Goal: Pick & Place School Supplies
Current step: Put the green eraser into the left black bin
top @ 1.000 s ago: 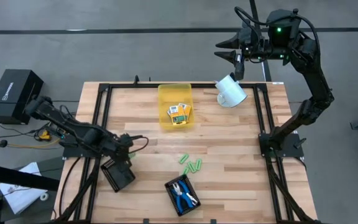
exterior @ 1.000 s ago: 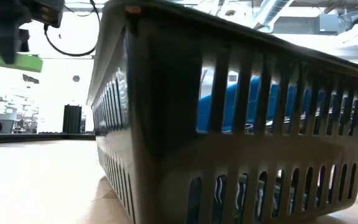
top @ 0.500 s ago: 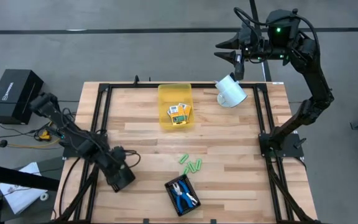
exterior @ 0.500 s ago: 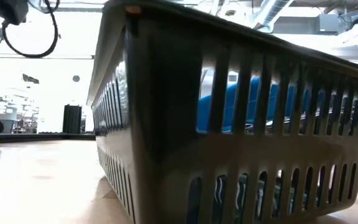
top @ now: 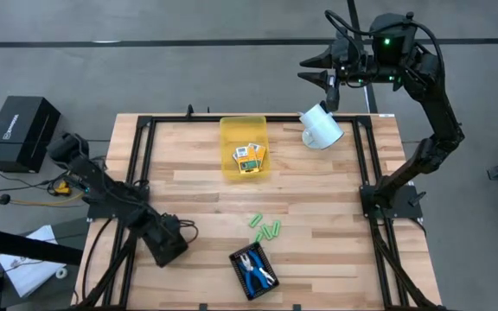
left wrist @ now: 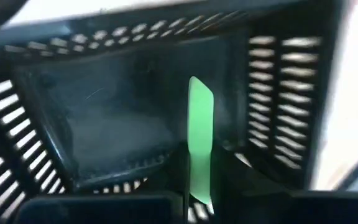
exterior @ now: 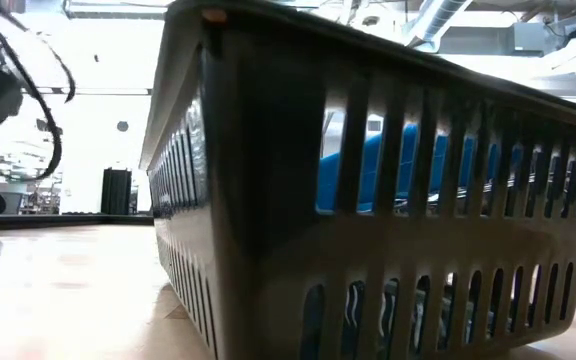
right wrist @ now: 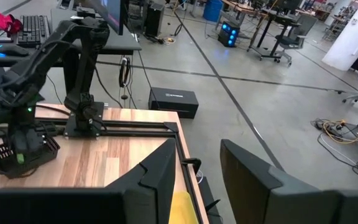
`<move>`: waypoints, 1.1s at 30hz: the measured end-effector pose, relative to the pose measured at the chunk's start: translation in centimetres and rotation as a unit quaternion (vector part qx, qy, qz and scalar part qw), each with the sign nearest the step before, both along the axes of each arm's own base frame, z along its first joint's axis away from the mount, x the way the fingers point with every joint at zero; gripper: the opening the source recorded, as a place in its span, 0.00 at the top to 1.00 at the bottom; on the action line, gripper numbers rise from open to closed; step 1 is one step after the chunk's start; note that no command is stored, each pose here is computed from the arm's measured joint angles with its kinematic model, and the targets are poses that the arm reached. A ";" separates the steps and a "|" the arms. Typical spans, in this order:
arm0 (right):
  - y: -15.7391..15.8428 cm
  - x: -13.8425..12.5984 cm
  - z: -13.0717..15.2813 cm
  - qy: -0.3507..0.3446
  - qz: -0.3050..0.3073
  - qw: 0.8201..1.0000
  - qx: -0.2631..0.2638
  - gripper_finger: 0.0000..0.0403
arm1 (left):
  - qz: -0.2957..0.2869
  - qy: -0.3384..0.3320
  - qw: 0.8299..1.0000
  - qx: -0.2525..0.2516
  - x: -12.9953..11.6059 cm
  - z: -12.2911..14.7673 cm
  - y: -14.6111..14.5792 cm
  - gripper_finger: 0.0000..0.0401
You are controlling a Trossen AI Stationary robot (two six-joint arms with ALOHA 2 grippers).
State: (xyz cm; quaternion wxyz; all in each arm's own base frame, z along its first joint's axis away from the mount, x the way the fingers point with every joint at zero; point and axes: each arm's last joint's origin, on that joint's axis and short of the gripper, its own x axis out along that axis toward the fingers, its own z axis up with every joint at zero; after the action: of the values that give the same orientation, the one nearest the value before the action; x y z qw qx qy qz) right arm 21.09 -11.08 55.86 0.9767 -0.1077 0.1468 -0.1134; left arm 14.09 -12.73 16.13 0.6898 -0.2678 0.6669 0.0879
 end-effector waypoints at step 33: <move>0.0 0.0 0.0 -0.003 -0.004 1.000 0.012 0.71 | 0.031 -0.195 0.980 -0.013 6.8 -0.2 12.3 0.70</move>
State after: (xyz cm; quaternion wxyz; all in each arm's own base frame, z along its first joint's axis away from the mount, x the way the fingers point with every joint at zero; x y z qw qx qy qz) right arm 21.09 -11.09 55.86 0.9780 -0.0951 0.1453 -0.1155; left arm 20.84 -0.44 15.90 0.8002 -0.3093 0.5118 0.0465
